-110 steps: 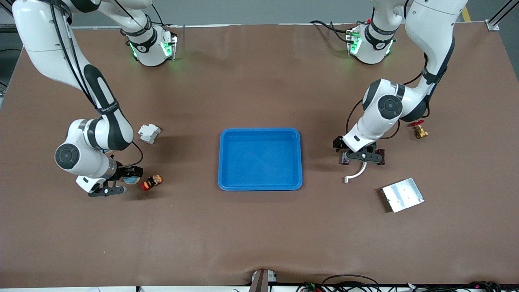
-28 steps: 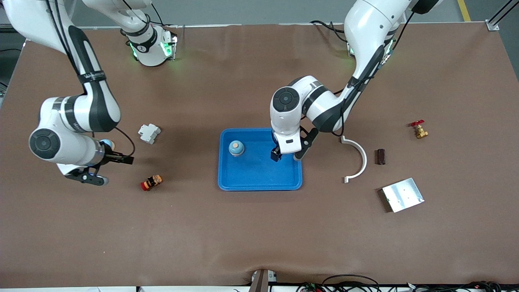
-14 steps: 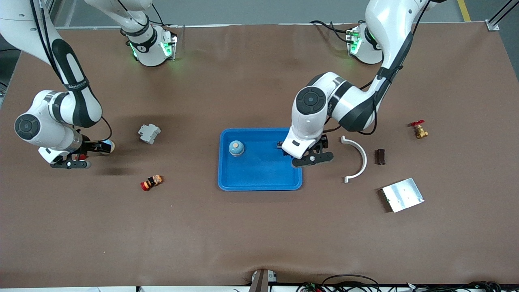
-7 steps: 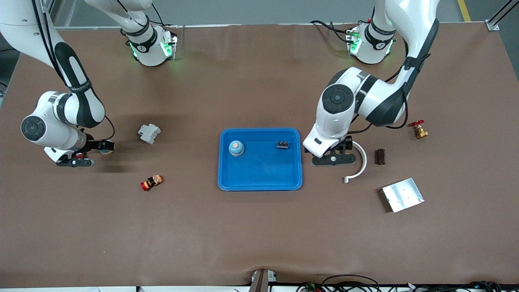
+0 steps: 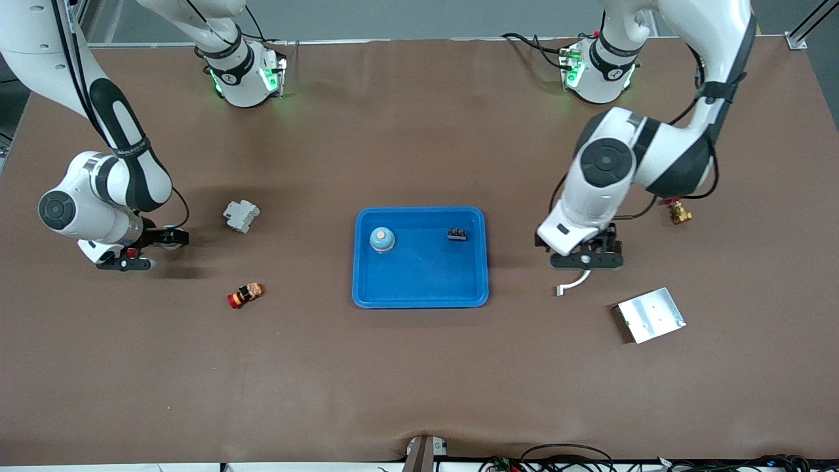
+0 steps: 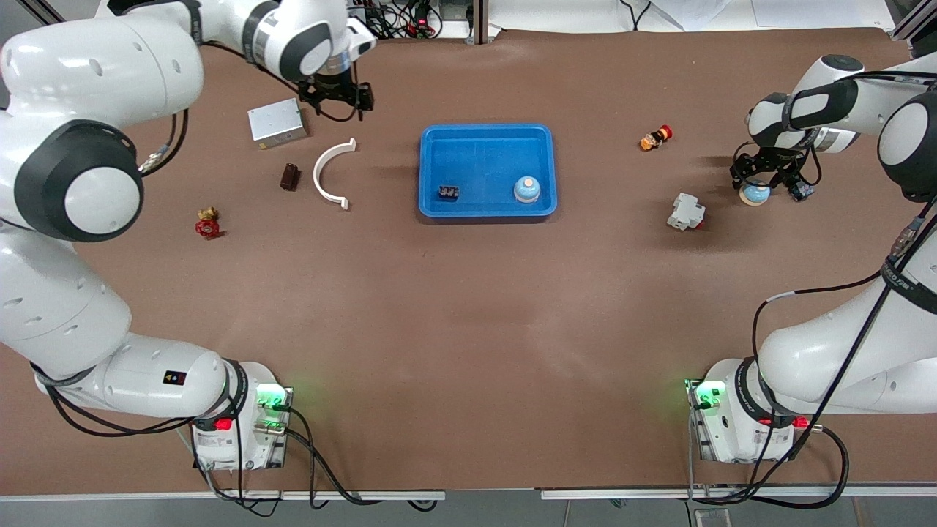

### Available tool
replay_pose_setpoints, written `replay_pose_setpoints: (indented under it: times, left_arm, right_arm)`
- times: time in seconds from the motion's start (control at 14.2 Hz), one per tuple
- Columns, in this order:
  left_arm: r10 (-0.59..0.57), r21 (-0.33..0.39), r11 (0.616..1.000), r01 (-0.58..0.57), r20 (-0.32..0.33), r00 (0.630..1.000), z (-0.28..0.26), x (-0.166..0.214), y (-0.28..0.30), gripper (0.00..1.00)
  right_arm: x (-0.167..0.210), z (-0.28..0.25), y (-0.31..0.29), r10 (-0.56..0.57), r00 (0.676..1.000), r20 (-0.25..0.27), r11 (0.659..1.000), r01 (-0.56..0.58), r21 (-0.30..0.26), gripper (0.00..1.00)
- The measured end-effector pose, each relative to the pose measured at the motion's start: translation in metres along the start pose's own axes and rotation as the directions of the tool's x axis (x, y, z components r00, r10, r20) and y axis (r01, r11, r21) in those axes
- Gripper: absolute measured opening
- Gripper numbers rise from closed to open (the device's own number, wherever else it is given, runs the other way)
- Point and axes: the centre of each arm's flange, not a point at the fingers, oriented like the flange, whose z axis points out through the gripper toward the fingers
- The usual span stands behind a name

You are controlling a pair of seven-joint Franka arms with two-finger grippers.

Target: Place electrolytic capacitor and blue bell in tray

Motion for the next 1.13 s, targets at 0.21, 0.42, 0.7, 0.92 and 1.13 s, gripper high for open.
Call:
replay_pose_setpoints:
  times: [0.21, 0.42, 0.7, 0.92, 1.13]
  left_arm:
    - [0.018, -0.008, 1.0, -0.018, 0.012, 1.0, 0.017, 0.006, -0.058, 1.0]
    - [0.038, -0.033, 0.999, -0.038, 0.007, 0.999, 0.033, 0.008, -0.107, 1.0]
    - [0.051, -0.073, 0.996, -0.052, -0.028, 0.998, 0.065, -0.007, -0.137, 1.0]
    - [0.048, -0.096, 0.994, -0.051, -0.038, 0.998, 0.093, -0.023, -0.139, 1.0]
    - [0.045, -0.119, 0.992, -0.049, -0.039, 0.998, 0.114, -0.029, -0.137, 1.0]
  right_arm:
    - [-0.001, 0.001, 0.001, -0.003, 1.0, 0.005, 1.0, 0.003, 0.002, 1.0]
    - [-0.002, 0.002, 0.0, -0.005, 1.0, 0.011, 1.0, 0.005, 0.004, 1.0]
    - [-0.002, 0.008, 0.0, -0.007, 1.0, 0.022, 1.0, 0.007, 0.005, 1.0]
    - [-0.002, 0.009, -0.001, -0.009, 1.0, 0.025, 1.0, 0.009, 0.006, 0.93]
    - [-0.002, 0.009, -0.002, -0.013, 1.0, 0.027, 1.0, 0.013, 0.007, 0.76]
